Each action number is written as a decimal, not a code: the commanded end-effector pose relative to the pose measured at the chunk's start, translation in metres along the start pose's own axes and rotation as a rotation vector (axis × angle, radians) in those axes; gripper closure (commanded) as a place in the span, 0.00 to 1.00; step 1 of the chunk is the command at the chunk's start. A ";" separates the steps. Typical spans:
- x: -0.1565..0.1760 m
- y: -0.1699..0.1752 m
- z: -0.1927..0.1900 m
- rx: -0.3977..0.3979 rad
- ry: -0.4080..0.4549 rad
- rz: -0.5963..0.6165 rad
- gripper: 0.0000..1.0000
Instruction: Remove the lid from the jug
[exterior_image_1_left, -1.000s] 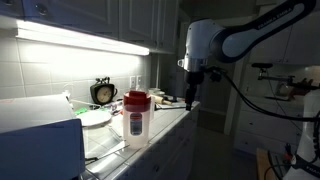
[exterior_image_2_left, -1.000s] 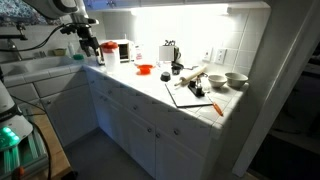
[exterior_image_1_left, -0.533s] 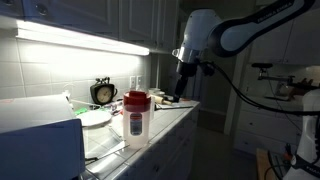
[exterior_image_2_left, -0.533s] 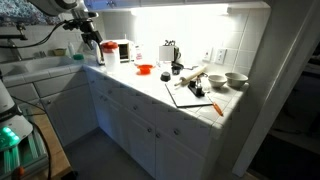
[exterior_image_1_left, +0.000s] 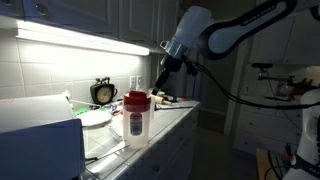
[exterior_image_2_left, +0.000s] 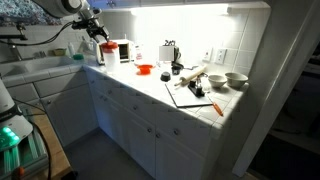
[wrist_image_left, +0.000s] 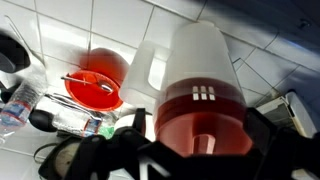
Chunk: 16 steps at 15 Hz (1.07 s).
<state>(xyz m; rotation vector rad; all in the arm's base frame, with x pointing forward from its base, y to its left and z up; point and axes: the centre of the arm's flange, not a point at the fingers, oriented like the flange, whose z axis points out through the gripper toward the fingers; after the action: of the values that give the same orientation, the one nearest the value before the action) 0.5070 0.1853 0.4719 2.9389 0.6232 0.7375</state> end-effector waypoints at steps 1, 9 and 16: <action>0.021 0.000 0.016 0.058 0.080 -0.023 0.00; 0.037 -0.011 0.031 0.091 0.171 -0.013 0.32; 0.041 -0.010 0.042 0.076 0.194 -0.006 0.22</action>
<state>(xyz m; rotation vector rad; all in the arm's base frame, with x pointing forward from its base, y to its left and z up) 0.5443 0.2079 0.4524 2.9683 0.6931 0.9997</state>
